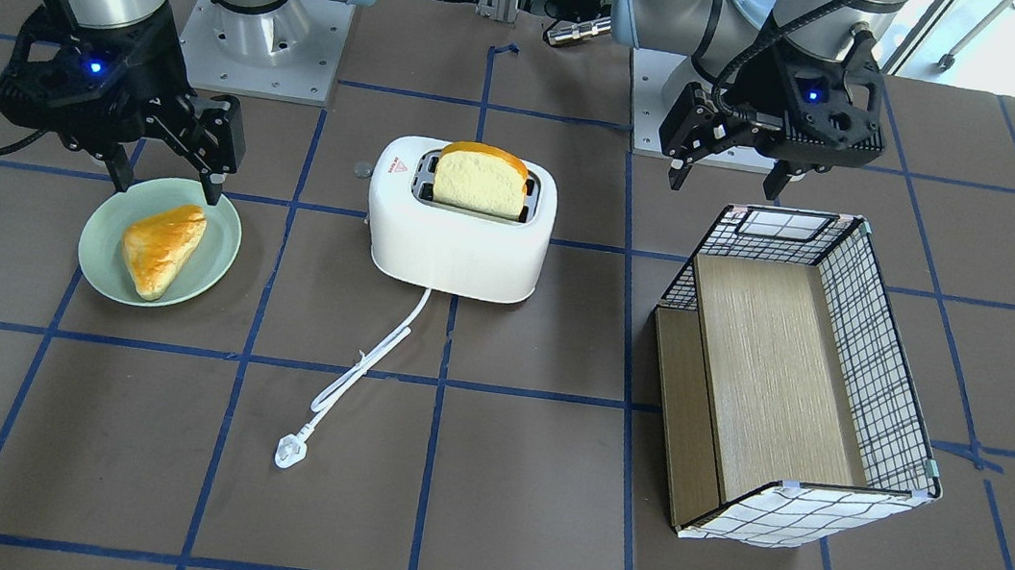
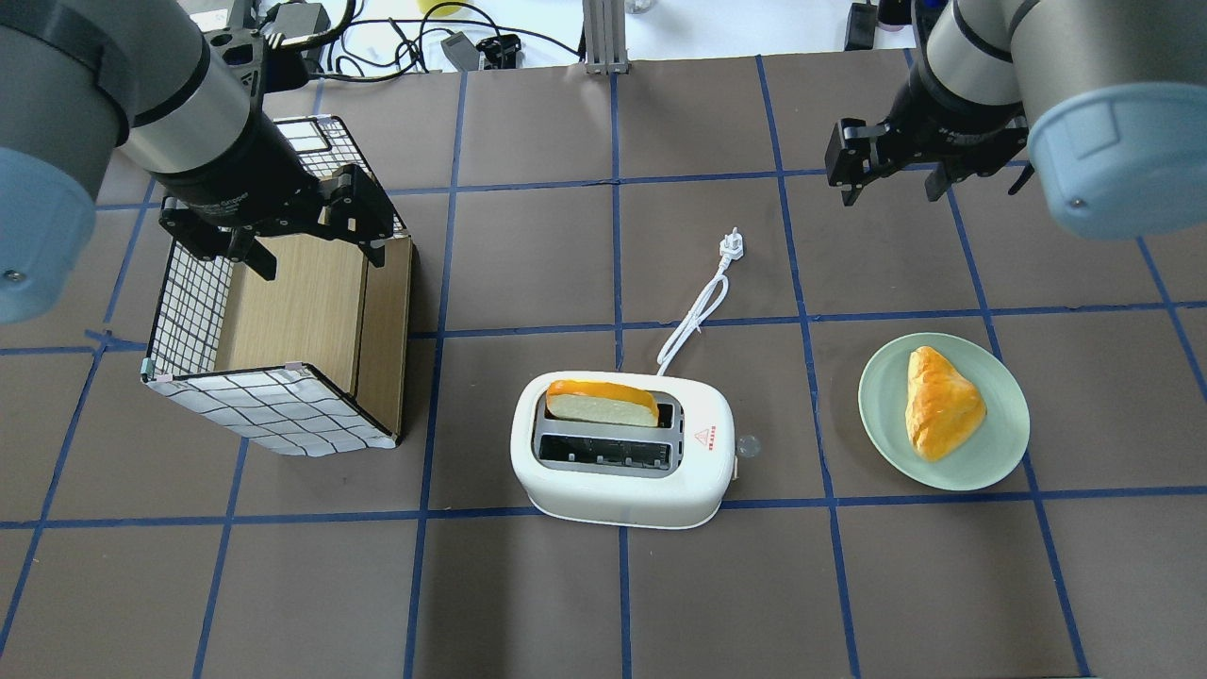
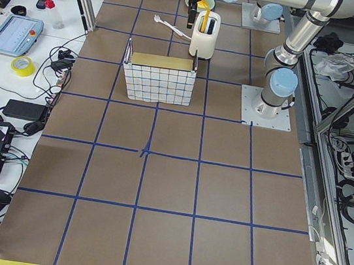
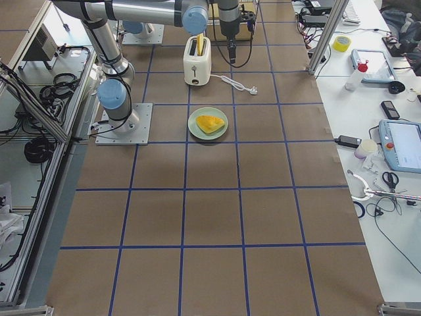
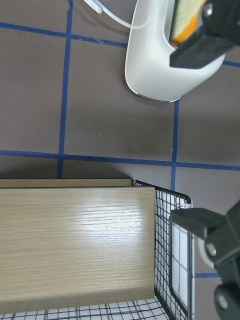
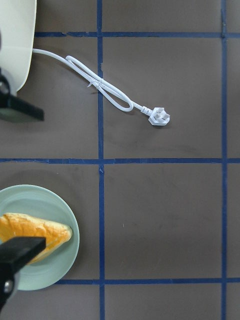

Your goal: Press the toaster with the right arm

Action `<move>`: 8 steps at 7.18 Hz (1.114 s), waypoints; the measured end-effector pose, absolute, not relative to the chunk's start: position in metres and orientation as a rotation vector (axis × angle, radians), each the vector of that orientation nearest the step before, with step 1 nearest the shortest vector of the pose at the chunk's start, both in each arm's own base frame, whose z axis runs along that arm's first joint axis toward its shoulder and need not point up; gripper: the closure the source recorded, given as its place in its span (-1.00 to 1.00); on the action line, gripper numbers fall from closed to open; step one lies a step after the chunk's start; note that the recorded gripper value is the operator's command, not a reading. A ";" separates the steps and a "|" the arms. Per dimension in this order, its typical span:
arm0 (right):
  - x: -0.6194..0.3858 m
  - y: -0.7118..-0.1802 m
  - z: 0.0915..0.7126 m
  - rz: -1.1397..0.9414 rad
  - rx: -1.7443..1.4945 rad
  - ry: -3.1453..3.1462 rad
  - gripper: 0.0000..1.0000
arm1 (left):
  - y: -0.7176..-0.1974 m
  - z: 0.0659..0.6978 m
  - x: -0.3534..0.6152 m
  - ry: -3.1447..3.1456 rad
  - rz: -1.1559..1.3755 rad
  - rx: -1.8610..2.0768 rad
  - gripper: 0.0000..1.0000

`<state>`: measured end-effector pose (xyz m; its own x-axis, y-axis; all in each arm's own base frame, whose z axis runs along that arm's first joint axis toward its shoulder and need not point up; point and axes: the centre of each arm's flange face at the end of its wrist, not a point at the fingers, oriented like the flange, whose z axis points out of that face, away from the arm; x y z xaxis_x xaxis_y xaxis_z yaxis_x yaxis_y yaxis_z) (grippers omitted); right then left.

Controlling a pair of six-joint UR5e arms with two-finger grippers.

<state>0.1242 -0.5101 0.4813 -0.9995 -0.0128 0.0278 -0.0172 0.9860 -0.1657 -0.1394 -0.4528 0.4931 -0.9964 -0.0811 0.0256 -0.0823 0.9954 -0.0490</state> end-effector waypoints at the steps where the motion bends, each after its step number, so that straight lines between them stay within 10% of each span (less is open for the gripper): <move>1: 0.124 -0.526 0.498 0.252 0.039 -3.102 -1.00 | -0.453 0.493 -0.139 -3.114 0.078 0.128 -1.00; 8: 0.117 -0.537 0.508 -0.031 0.048 -3.074 -1.00 | -0.453 0.493 -0.139 -3.114 0.079 0.128 -1.00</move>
<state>0.1173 -0.5371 0.5081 -0.9972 -0.0317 0.0670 -0.0303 0.9993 0.0210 -0.1394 -0.4528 0.4932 -0.9964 -0.0811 0.0257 -0.0823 0.9954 -0.0494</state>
